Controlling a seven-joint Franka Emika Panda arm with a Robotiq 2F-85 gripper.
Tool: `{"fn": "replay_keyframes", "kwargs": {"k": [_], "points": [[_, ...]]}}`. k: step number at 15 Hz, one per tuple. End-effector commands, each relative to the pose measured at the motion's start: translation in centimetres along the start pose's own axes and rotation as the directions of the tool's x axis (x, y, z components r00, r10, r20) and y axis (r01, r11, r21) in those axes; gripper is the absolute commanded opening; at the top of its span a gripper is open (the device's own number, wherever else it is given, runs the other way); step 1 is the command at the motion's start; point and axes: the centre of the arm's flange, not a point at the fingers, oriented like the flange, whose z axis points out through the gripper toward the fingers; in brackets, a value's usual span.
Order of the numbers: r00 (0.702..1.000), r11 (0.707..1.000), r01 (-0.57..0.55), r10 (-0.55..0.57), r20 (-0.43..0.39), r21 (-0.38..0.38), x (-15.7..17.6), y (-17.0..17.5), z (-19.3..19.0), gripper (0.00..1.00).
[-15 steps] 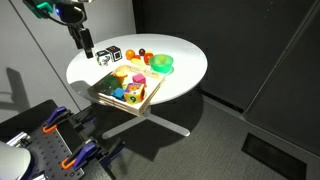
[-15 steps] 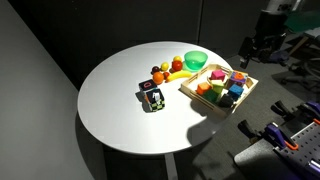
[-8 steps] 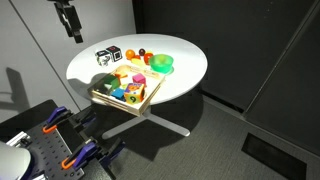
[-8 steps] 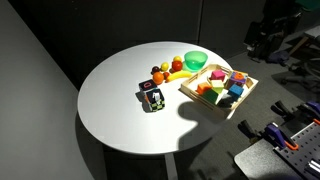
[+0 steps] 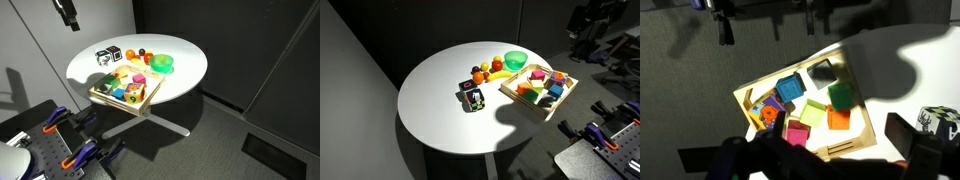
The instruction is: Put the block inside the box
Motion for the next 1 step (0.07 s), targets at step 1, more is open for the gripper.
{"fn": "replay_keyframes", "kwargs": {"k": [1], "points": [[1.000, 1.000, 0.000, 0.000, -0.008, 0.002, -0.09, 0.04, -0.30, 1.00]]}}
